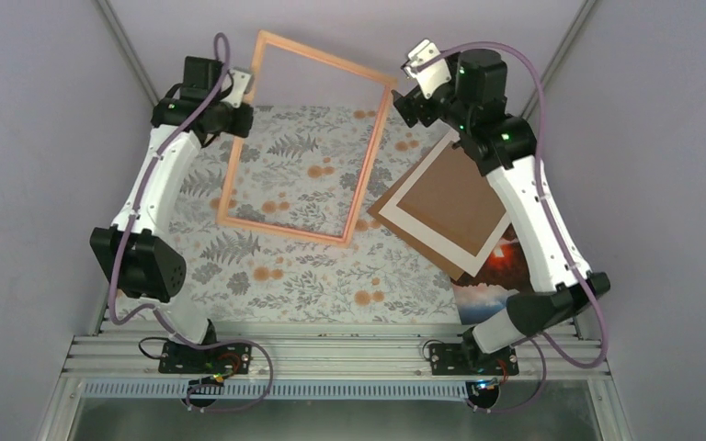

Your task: Put the photo into the frame

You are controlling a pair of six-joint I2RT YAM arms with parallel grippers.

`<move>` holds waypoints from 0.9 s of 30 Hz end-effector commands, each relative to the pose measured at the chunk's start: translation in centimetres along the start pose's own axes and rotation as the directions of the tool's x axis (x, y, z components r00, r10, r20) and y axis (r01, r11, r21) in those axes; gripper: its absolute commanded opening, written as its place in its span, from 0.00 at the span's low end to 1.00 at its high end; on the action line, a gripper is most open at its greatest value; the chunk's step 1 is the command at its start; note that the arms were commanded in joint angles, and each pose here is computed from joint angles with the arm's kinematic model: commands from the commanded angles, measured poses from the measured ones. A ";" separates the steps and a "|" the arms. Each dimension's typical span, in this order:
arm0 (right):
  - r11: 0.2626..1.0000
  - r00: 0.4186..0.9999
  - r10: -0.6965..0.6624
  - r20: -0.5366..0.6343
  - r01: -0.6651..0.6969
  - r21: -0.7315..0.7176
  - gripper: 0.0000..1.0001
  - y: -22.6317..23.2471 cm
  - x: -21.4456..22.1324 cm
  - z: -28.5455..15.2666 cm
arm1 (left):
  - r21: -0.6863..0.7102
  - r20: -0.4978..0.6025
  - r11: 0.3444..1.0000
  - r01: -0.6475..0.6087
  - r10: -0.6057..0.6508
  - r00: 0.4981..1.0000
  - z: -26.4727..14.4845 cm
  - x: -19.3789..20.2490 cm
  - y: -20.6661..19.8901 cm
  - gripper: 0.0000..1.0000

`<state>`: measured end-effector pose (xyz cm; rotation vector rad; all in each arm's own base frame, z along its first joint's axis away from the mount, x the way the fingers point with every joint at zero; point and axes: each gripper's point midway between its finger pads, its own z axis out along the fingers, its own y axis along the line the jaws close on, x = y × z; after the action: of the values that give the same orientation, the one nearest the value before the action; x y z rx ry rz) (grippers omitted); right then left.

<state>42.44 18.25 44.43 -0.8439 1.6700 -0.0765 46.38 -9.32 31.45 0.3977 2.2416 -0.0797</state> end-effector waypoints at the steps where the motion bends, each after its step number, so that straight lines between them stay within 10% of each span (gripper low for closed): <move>1: 0.994 0.993 0.106 0.058 -0.104 -0.045 1.00 0.1 -0.1 -0.6 | 0.135 -0.102 0.962 0.238 -0.226 0.969 1.9 3.9 1.3 0.02; 14: 0.824 0.852 0.484 -0.202 -0.521 -0.223 1.00 1.1 12.7 -1.1 | 0.232 -0.384 0.853 0.469 -0.363 0.849 10.5 16.0 3.1 0.02; 27: 0.733 0.711 0.600 -0.367 -0.672 -0.103 1.00 0.8 23.0 -3.3 | 0.172 -0.494 0.821 0.544 -0.406 0.769 15.3 21.8 2.8 0.09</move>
<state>39.52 5.69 27.31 -0.4184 2.1902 0.4555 44.27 -3.79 5.68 -0.0238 2.7834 -0.6400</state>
